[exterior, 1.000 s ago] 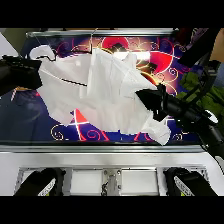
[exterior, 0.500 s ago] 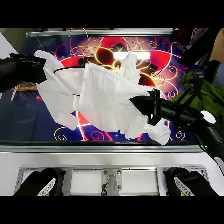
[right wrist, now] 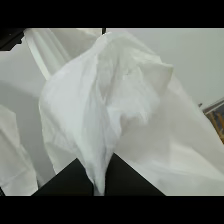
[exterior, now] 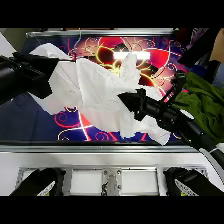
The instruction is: Fold the clothes and pants, and hang the long-sleeved shirts on hangers.
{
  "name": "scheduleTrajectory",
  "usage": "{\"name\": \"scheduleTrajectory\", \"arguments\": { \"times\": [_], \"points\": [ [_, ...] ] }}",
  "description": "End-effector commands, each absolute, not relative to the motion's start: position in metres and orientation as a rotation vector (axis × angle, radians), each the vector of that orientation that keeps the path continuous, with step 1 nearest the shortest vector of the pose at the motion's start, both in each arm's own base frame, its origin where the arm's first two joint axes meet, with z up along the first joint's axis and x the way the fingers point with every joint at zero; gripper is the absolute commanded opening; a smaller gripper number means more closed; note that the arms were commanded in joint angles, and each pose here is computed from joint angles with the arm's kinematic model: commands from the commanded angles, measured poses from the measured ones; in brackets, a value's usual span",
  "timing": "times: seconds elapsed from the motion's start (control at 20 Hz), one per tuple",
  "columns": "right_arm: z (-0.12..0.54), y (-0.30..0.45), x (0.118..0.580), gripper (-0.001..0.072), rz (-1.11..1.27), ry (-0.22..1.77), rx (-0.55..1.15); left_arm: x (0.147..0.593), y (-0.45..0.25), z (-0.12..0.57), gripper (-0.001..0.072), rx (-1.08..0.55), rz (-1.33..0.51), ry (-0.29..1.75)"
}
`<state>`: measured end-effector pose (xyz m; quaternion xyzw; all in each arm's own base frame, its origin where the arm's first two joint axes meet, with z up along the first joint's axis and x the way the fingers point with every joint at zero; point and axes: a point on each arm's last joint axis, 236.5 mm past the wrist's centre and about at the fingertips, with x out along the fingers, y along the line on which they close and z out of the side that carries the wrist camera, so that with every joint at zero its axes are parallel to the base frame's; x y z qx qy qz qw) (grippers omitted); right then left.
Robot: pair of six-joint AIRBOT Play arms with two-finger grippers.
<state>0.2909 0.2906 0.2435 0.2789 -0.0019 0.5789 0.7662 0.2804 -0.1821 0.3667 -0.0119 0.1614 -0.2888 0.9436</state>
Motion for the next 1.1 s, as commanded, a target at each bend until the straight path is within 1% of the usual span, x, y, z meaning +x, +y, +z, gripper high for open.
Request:
{"name": "scheduleTrajectory", "arguments": {
  "times": [0.0,0.2,0.3,0.45,0.65,0.7,0.75,0.8,1.05],
  "points": [
    [0.252,0.302,0.291,0.0002,1.281,-0.049,0.639,0.274,-0.199,0.377,0.0008,0.001,-0.641,0.366],
    [0.274,0.302,0.292,0.0002,1.296,-0.102,0.626,0.264,-0.223,0.35,0.0008,0.076,-0.707,0.527],
    [0.279,0.302,0.292,0.0003,1.3,-0.115,0.624,0.262,-0.237,0.335,0.0009,0.097,-0.74,0.564],
    [0.282,0.3,0.293,0.0002,1.297,-0.123,0.638,0.259,-0.247,0.325,0.0009,0.108,-0.762,0.58],
    [0.283,0.3,0.293,0.0002,1.296,-0.124,0.642,0.262,-0.225,0.339,0.0011,0.081,-0.713,0.545],
    [0.283,0.3,0.293,0.0003,1.296,-0.124,0.643,0.262,-0.216,0.344,0.0166,0.07,-0.695,0.529],
    [0.284,0.299,0.294,0.0002,1.294,-0.127,0.647,0.261,-0.209,0.349,0.0458,0.061,-0.682,0.515],
    [0.285,0.299,0.294,0.0002,1.293,-0.128,0.651,0.26,-0.203,0.354,0.0571,0.05,-0.667,0.5],
    [0.286,0.298,0.295,0.0002,1.291,-0.132,0.656,0.251,-0.163,0.387,0.0564,-0.006,-0.58,0.391]
  ]
}}
